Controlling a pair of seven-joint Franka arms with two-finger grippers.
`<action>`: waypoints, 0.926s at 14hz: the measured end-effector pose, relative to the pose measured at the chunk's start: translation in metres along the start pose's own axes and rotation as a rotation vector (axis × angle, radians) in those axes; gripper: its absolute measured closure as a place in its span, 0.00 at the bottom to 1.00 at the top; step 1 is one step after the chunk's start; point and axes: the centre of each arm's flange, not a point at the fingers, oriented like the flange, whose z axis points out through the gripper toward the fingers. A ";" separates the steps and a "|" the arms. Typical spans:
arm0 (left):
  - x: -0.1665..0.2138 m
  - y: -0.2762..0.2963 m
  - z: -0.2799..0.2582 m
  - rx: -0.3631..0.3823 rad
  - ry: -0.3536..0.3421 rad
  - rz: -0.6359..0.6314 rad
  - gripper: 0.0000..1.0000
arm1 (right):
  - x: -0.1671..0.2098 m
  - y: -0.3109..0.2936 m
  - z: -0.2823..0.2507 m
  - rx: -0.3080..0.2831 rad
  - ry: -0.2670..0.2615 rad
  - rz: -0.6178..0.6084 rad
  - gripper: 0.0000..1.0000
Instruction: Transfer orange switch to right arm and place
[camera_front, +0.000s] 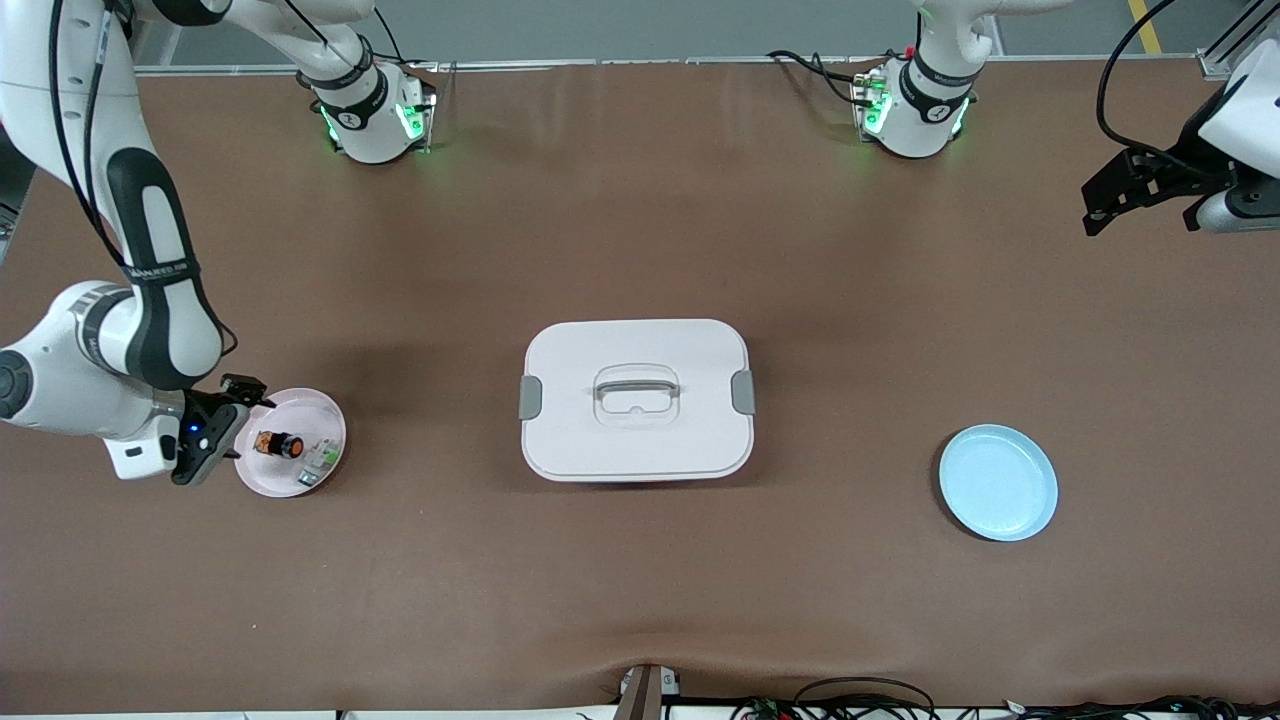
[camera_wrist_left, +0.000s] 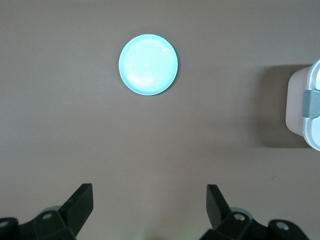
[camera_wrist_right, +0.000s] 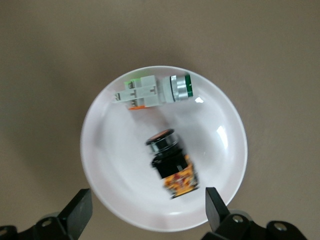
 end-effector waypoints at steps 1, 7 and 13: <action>0.000 0.000 0.000 0.000 -0.001 0.000 0.00 | 0.001 -0.007 -0.013 0.017 -0.007 0.104 0.00; 0.000 -0.001 0.001 0.000 -0.002 -0.003 0.00 | 0.016 -0.046 -0.072 -0.004 -0.055 0.648 0.00; 0.000 -0.002 0.002 0.000 -0.004 -0.004 0.00 | 0.008 -0.067 -0.145 -0.117 -0.018 0.830 0.00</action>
